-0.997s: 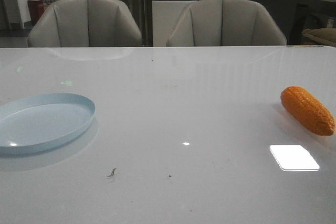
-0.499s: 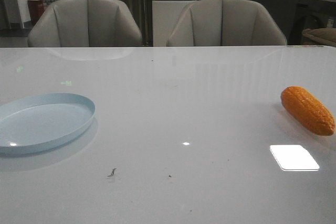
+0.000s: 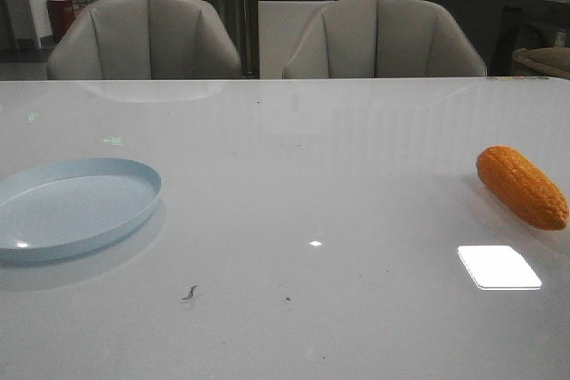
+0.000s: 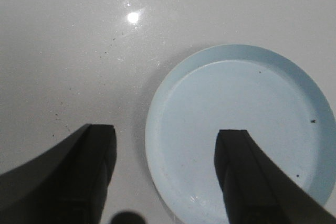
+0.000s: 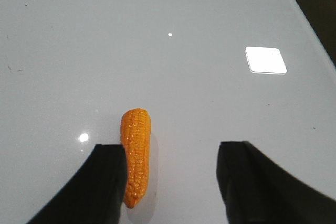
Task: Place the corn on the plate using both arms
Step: 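Lower the left gripper to the rim of the light blue plate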
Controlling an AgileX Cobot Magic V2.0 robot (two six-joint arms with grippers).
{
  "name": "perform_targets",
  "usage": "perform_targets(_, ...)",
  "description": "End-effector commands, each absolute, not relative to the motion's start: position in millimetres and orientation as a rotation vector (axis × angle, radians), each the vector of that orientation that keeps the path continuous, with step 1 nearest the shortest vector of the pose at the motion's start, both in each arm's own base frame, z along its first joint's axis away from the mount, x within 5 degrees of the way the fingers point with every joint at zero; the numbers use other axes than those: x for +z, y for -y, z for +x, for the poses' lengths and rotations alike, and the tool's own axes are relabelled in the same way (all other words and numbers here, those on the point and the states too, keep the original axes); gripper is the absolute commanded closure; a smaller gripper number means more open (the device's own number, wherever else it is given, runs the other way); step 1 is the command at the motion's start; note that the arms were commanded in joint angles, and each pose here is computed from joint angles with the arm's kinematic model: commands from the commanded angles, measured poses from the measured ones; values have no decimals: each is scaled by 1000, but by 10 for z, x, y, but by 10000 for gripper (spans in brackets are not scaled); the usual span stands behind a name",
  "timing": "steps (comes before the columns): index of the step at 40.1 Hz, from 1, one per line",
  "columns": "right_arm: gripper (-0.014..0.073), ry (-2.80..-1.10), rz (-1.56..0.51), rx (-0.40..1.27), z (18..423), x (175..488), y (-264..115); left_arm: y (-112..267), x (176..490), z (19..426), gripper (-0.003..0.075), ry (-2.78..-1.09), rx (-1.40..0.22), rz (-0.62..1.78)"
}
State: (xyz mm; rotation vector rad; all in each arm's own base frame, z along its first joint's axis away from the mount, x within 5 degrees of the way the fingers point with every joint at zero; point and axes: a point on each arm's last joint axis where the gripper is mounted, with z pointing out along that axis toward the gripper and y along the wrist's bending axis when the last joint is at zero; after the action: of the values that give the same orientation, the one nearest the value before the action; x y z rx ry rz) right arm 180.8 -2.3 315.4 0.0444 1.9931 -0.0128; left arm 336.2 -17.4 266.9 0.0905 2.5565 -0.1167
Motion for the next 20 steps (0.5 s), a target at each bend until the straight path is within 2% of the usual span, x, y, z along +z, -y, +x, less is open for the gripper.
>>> perform_targets(1,108,-1922,45,-14,1822,3295,31,174,2723,3540,265,-2516,-128,52)
perform_targets(7,108,-1958,48,-18,1810,3264,34,179,2420,3692,265,-2602,-131,50)
perform_targets(20,108,-1960,49,-18,1809,3262,34,164,2001,3808,265,-2707,-100,72)
